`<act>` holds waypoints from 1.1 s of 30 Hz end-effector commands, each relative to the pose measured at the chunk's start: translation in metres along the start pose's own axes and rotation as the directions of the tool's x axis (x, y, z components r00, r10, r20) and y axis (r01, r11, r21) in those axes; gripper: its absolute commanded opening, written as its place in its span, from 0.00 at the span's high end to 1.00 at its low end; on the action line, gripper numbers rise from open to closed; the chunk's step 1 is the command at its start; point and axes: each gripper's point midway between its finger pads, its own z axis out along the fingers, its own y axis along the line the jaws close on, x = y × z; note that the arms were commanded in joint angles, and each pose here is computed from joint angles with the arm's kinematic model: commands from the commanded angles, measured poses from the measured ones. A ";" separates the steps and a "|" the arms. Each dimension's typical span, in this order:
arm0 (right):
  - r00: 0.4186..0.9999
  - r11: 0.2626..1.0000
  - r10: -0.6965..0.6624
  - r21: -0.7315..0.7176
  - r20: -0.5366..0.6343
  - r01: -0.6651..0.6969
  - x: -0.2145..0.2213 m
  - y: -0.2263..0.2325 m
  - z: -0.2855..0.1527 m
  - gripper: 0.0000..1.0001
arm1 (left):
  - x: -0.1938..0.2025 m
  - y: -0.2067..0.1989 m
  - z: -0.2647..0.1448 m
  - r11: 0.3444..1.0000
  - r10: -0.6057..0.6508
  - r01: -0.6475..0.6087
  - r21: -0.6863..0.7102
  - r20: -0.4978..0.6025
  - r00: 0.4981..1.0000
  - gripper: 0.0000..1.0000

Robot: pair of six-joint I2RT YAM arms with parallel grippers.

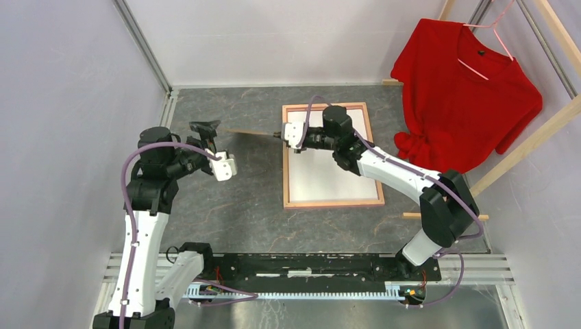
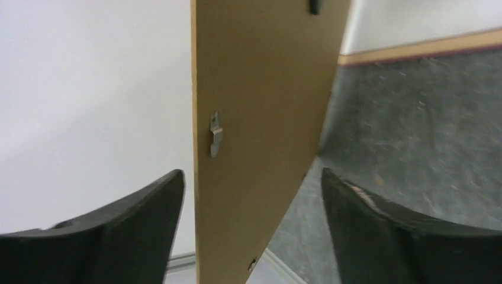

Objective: Put the photo into the frame

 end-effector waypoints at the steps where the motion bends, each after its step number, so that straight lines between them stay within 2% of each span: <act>1: 0.990 0.968 0.040 0.242 0.136 -0.072 -0.052 -0.054 -0.023 1.00 | -0.019 0.061 -0.007 0.962 -0.057 0.078 -0.260 0.088 0.994 0.01; 2: 0.983 0.952 0.067 0.285 0.169 -0.114 -0.060 -0.063 -0.027 1.00 | -0.020 0.077 -0.010 0.942 -0.069 0.097 -0.322 0.098 0.993 0.00; 4: 0.962 0.917 0.117 0.346 0.245 -0.200 -0.082 -0.088 -0.035 1.00 | -0.018 0.106 -0.016 0.882 -0.181 0.223 -0.416 0.138 0.974 0.00; 7: 0.897 0.854 0.302 0.325 0.323 -0.405 -0.101 -0.124 -0.042 1.00 | -0.011 0.150 -0.027 0.761 -0.335 0.384 -0.523 0.191 0.923 0.00; 10: 0.779 0.747 0.526 0.252 0.341 -0.615 -0.093 -0.152 -0.049 1.00 | -0.007 0.178 -0.032 0.670 -0.432 0.489 -0.559 0.242 0.869 0.00; 11: 0.734 0.706 0.584 0.231 0.346 -0.670 -0.087 -0.159 -0.055 1.00 | -0.008 0.181 -0.032 0.667 -0.445 0.504 -0.549 0.250 0.860 0.00; 13: 0.603 0.604 0.693 0.138 0.395 -0.785 -0.083 -0.164 -0.068 1.00 | -0.006 0.180 -0.027 0.661 -0.485 0.540 -0.521 0.252 0.837 0.00; 16: 0.403 0.451 0.794 0.003 0.455 -0.893 -0.077 -0.168 -0.096 1.00 | 0.009 0.175 -0.015 0.637 -0.564 0.589 -0.498 0.220 0.796 0.00; 19: 0.236 0.286 0.878 -0.061 0.417 -0.956 -0.058 -0.168 -0.114 1.00 | 0.039 0.166 -0.003 0.594 -0.641 0.615 -0.519 0.157 0.751 0.00; 22: 0.081 0.127 0.928 -0.103 0.364 -0.987 -0.038 -0.156 -0.124 1.00 | 0.063 0.140 0.015 0.589 -0.705 0.656 -0.472 0.095 0.702 0.00; 26: -0.015 -0.005 0.950 -0.035 0.313 -0.999 -0.004 -0.138 -0.143 1.00 | 0.089 0.084 0.046 0.603 -0.769 0.712 -0.359 -0.027 0.638 0.00; 29: -0.096 -0.086 0.948 -0.047 0.302 -0.995 0.009 -0.121 -0.162 1.00 | 0.111 0.047 0.063 0.600 -0.794 0.737 -0.311 -0.121 0.596 0.00; 33: -0.121 -0.117 0.945 -0.029 0.304 -0.993 0.023 -0.097 -0.177 1.00 | 0.126 0.011 0.084 0.548 -0.836 0.800 -0.243 -0.185 0.517 0.00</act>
